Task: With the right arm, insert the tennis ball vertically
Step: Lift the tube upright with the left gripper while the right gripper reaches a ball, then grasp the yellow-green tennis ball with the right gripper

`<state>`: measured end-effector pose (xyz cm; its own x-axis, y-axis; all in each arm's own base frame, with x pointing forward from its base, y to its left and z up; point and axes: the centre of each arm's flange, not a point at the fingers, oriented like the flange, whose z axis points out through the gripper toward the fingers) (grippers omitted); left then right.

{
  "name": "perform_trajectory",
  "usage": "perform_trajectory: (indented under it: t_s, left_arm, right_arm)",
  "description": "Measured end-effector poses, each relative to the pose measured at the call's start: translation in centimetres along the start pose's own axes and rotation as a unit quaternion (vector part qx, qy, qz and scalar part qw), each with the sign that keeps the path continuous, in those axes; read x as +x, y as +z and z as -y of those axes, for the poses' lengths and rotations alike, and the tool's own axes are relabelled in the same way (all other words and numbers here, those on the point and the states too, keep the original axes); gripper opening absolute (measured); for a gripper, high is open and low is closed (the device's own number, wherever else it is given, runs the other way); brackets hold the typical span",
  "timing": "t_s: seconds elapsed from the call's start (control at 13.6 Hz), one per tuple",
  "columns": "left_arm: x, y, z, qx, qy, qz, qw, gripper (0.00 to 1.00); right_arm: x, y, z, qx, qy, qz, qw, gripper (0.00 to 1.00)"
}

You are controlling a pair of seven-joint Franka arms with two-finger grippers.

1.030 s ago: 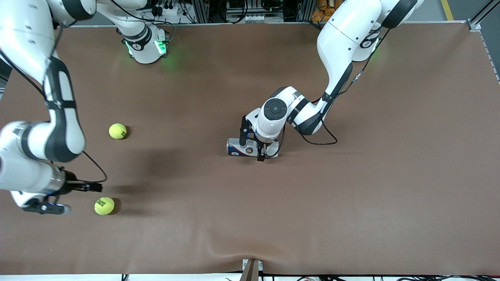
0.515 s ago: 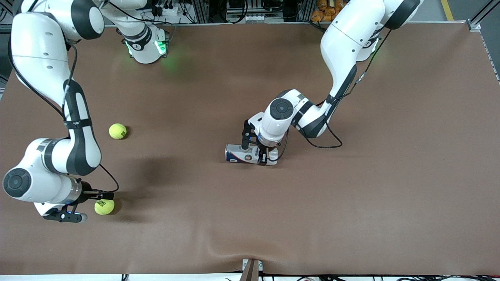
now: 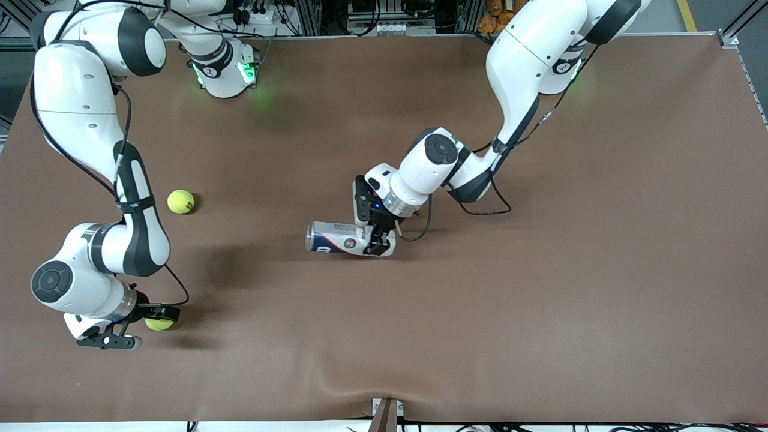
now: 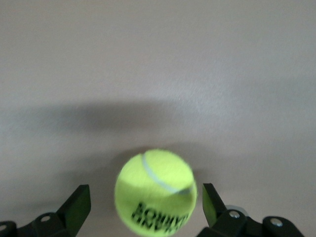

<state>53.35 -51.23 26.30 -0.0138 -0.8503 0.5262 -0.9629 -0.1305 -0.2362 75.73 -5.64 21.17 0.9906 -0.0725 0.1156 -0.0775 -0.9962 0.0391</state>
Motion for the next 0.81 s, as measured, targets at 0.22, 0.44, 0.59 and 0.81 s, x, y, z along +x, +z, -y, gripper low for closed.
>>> perform_trajectory:
  t_s: [0.22, 0.44, 0.59, 0.81]
  left_arm:
    - [0.9, -1.1, 0.5, 0.036, -0.022, -0.056, 0.998, 0.67]
    - [0.1, -1.0, 1.2, 0.044, -0.052, -0.085, 0.994, 0.67]
    - [-1.1, -0.4, 1.5, 0.039, -0.091, -0.116, 0.988, 0.68]
    - [-2.5, -0.5, 2.8, 0.027, -0.137, -0.143, 0.98, 0.67]
  right_arm:
    - [-0.3, 1.8, -1.7, -0.004, 0.002, 0.0, 1.0, 1.0]
    - [-0.3, 2.0, -1.8, -0.004, 0.003, 0.0, 1.0, 1.0]
    - [-0.2, 1.8, -1.8, -0.004, 0.003, -0.002, 1.0, 1.0]
    - [-0.1, 1.7, -1.9, -0.004, 0.004, -0.002, 1.0, 0.97]
